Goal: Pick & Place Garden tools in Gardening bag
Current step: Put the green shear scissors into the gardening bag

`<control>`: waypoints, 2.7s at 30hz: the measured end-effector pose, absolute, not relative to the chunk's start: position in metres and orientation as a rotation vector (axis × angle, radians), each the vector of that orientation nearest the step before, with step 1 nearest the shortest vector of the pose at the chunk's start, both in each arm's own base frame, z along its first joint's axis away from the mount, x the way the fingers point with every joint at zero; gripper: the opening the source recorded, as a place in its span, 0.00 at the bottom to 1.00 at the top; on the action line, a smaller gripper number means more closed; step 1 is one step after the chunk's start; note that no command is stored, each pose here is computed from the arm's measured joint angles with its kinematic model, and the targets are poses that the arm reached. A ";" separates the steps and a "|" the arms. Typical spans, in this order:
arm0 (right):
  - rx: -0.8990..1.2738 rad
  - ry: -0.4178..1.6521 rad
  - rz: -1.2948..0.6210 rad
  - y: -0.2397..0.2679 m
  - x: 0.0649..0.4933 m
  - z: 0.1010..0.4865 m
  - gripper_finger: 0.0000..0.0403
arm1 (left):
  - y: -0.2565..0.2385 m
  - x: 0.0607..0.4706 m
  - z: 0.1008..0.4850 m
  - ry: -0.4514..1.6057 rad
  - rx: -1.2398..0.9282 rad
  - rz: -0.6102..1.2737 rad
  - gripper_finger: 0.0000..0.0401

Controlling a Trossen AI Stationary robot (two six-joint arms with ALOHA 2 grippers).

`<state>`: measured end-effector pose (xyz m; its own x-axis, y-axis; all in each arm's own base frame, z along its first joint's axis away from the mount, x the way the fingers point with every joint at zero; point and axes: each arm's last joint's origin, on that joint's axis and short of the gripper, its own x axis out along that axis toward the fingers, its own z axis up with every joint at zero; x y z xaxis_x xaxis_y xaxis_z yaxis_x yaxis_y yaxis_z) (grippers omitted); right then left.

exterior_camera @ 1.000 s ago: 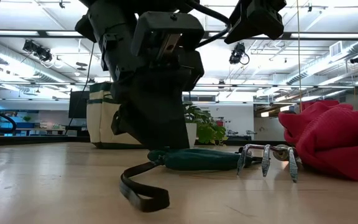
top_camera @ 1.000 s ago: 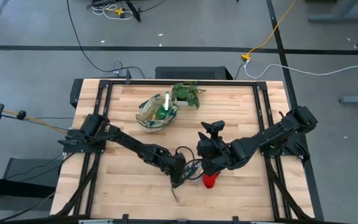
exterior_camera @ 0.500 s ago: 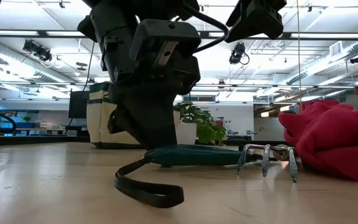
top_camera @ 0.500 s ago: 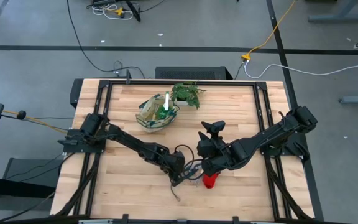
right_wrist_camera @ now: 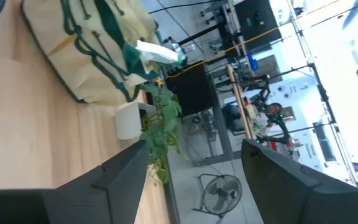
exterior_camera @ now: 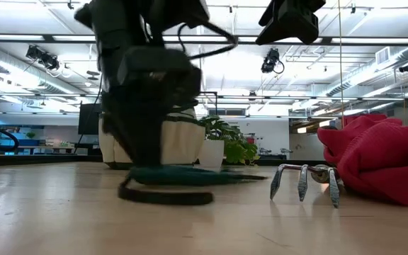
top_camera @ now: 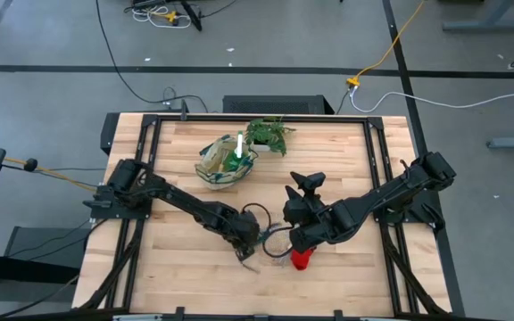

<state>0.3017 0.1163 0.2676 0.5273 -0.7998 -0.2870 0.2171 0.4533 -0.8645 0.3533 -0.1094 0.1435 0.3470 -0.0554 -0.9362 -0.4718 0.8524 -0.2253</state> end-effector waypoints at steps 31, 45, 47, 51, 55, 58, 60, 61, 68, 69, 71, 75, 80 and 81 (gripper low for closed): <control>-0.865 0.763 -0.729 0.116 0.301 0.268 0.65 | -0.109 0.320 0.315 1.155 -0.039 0.776 0.12; -0.865 0.763 -0.730 0.116 0.301 0.268 0.65 | -0.070 0.233 0.352 0.874 -0.090 0.912 0.12; -0.863 0.762 -0.730 0.116 0.302 0.268 0.65 | -0.065 0.221 0.347 0.840 -0.112 0.926 0.12; -0.860 0.759 -0.732 0.116 0.302 0.268 0.65 | -0.057 0.203 0.333 0.761 -0.181 0.908 0.12; -0.855 0.753 -0.735 0.116 0.302 0.268 0.65 | -0.050 0.188 0.318 0.647 -0.208 0.912 0.12; -0.854 0.752 -0.735 0.116 0.302 0.268 0.65 | -0.045 0.179 0.307 0.559 -0.217 0.928 0.12; -0.853 0.751 -0.735 0.116 0.303 0.268 0.65 | -0.043 0.175 0.299 0.522 -0.223 0.923 0.12; -0.852 0.750 -0.735 0.116 0.303 0.268 0.65 | -0.042 0.175 0.294 0.502 -0.231 0.917 0.12; -0.840 0.739 -0.738 0.117 0.304 0.269 0.65 | -0.038 0.179 0.266 0.373 -0.171 0.899 0.12; -0.837 0.737 -0.738 0.117 0.304 0.269 0.65 | -0.036 0.181 0.264 0.355 -0.159 0.906 0.12; -0.833 0.734 -0.739 0.117 0.304 0.269 0.65 | -0.034 0.185 0.259 0.333 -0.148 0.905 0.12; -0.831 0.734 -0.739 0.117 0.304 0.269 0.65 | -0.028 0.193 0.249 0.314 -0.121 0.890 0.12; -0.830 0.734 -0.739 0.117 0.304 0.269 0.65 | -0.019 0.199 0.237 0.280 -0.140 0.846 0.12; -0.829 0.733 -0.739 0.117 0.304 0.269 0.65 | -0.017 0.200 0.235 0.278 -0.141 0.832 0.12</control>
